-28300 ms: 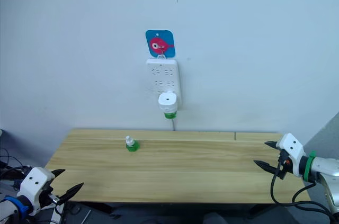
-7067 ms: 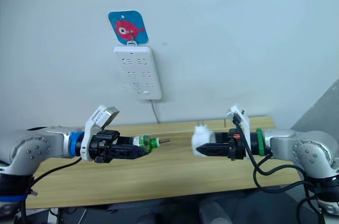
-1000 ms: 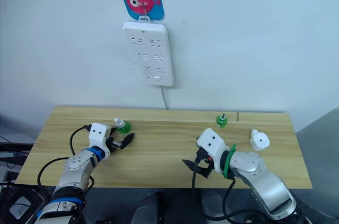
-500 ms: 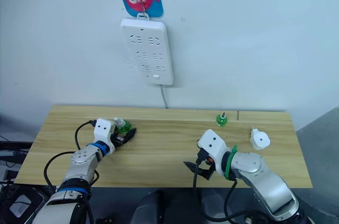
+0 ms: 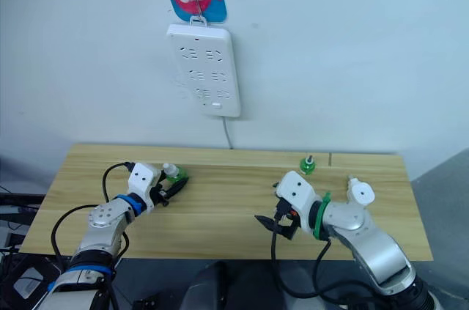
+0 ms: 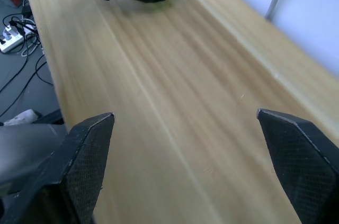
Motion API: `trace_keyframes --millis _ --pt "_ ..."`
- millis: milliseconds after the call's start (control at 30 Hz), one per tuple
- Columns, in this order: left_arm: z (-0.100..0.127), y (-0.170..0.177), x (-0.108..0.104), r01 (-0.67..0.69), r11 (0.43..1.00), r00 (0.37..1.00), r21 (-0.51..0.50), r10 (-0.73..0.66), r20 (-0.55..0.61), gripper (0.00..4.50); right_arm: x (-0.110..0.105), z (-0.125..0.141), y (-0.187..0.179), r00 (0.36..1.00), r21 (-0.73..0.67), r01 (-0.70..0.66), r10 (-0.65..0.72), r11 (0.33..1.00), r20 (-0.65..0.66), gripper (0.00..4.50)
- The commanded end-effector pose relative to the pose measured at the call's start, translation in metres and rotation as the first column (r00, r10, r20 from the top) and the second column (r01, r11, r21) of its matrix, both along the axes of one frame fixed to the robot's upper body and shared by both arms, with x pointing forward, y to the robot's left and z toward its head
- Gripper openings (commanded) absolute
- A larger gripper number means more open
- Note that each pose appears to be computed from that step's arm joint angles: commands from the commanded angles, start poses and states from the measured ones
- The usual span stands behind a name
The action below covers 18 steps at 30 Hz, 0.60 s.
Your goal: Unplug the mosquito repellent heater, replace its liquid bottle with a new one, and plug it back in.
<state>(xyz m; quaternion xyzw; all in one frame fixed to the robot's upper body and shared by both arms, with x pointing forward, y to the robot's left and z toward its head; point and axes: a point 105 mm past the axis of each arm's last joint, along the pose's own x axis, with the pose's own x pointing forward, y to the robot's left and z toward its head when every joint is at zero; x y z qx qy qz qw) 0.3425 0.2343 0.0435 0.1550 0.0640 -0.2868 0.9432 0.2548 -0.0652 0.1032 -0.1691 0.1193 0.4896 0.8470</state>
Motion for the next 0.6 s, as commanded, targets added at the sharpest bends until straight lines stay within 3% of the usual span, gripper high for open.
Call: trace_keyframes --millis 33,133,233,433,600 --pt "0.035 -0.044 -0.018 0.284 0.959 0.959 -0.002 -0.284 0.021 2.22 -0.005 0.025 0.010 0.995 0.076 -0.094 0.092 0.993 0.032 4.50" --pt "0.049 -0.072 -0.036 0.449 0.893 0.893 -0.024 -0.449 -0.036 2.22 -0.004 0.036 0.017 0.990 0.102 -0.139 0.136 0.985 0.030 4.50" --pt "0.065 -0.100 -0.056 0.617 0.786 0.780 -0.037 -0.617 -0.103 2.22 0.003 0.051 0.029 0.985 0.131 -0.173 0.169 0.976 0.038 4.50" --pt "0.085 -0.115 -0.062 0.714 0.700 0.689 -0.028 -0.708 -0.155 2.22 0.008 0.061 0.048 0.971 0.161 -0.236 0.237 0.958 0.010 4.50" --pt "0.090 -0.116 -0.059 0.741 0.671 0.661 -0.004 -0.731 -0.171 2.22 0.006 0.066 0.060 0.955 0.197 -0.284 0.295 0.938 -0.026 4.50"
